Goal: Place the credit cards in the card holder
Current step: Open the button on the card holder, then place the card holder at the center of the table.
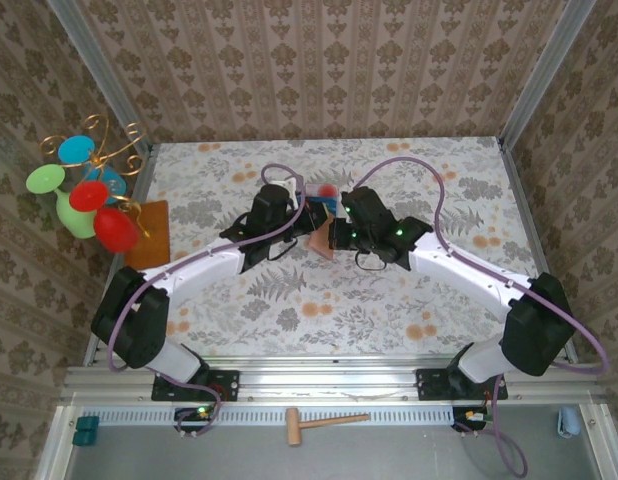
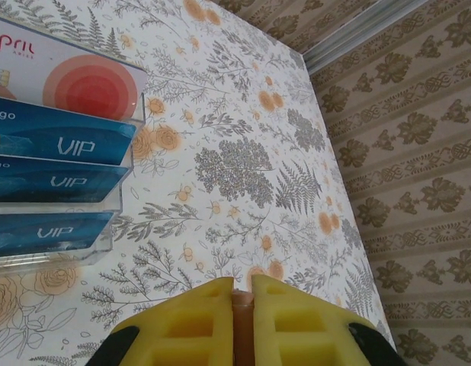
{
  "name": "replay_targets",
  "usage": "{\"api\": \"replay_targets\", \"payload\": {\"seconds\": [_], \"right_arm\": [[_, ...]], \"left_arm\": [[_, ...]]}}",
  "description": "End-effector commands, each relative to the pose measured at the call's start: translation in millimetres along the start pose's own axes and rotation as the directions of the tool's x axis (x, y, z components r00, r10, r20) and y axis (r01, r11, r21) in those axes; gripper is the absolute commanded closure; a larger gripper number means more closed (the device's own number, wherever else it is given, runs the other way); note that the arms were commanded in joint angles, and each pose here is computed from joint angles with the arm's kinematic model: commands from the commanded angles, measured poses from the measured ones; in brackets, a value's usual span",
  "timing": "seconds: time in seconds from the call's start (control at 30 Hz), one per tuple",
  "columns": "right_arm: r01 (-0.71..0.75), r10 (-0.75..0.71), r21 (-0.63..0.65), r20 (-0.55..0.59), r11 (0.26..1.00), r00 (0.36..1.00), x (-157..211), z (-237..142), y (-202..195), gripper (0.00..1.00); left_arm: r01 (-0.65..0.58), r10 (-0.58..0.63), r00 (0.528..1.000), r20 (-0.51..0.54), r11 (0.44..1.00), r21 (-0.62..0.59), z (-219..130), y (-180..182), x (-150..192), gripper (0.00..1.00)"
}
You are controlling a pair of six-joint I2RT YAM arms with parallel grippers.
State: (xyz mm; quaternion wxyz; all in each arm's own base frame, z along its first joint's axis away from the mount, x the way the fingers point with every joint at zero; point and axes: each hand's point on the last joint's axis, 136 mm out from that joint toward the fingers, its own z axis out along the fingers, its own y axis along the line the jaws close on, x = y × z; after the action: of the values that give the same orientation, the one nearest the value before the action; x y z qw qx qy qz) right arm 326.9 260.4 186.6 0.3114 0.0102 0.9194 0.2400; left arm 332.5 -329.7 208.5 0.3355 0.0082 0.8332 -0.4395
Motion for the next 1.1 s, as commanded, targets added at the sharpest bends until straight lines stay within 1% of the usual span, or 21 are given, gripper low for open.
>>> {"api": "replay_targets", "payload": {"seconds": [0.0, 0.2, 0.23, 0.33, 0.5, 0.53, 0.63, 0.7, 1.07], "right_arm": [[-0.011, 0.013, 0.133, -0.015, 0.991, 1.0, 13, -2, -39, 1.0], [-0.04, 0.047, 0.152, -0.039, 0.988, 0.998, 27, 0, -57, 1.0], [-0.047, 0.05, 0.137, -0.018, 0.989, 0.999, 23, -9, -56, 1.0], [-0.064, 0.068, 0.143, -0.023, 0.988, 0.997, 29, -10, -65, 1.0], [-0.11, 0.112, 0.096, -0.021, 0.989, 0.993, 31, -13, -65, 1.0], [-0.117, 0.119, 0.084, -0.022, 0.99, 0.993, 30, -13, -64, 0.97], [-0.132, 0.134, 0.064, -0.015, 0.989, 0.991, 28, -14, -61, 0.76], [-0.138, 0.139, 0.054, -0.013, 0.989, 0.99, 25, -14, -59, 0.69], [-0.136, 0.137, 0.009, -0.025, 0.991, 0.99, 20, -6, -47, 0.67]], "left_arm": [[-0.003, 0.002, 0.999, 0.037, 0.999, 0.037, -7, -13, -10, 1.0], [-0.009, 0.007, 0.999, 0.038, 0.999, 0.032, -7, -12, -10, 1.0], [-0.009, 0.008, 0.999, 0.039, 0.999, 0.033, -7, -13, -11, 1.0], [-0.016, 0.015, 0.999, 0.039, 0.999, 0.031, -8, -13, -11, 1.0], [-0.019, 0.018, 0.999, 0.031, 1.0, 0.025, -6, -10, -7, 1.0], [-0.02, 0.02, 0.999, 0.03, 0.999, 0.026, -5, -9, -6, 1.0], [-0.016, 0.015, 0.999, 0.028, 0.999, 0.03, -4, -8, -5, 1.0], [-0.015, 0.014, 1.0, 0.027, 0.999, 0.032, -3, -8, -4, 1.0], [-0.011, 0.01, 1.0, 0.027, 0.999, 0.044, -3, -10, -5, 1.0]]}}
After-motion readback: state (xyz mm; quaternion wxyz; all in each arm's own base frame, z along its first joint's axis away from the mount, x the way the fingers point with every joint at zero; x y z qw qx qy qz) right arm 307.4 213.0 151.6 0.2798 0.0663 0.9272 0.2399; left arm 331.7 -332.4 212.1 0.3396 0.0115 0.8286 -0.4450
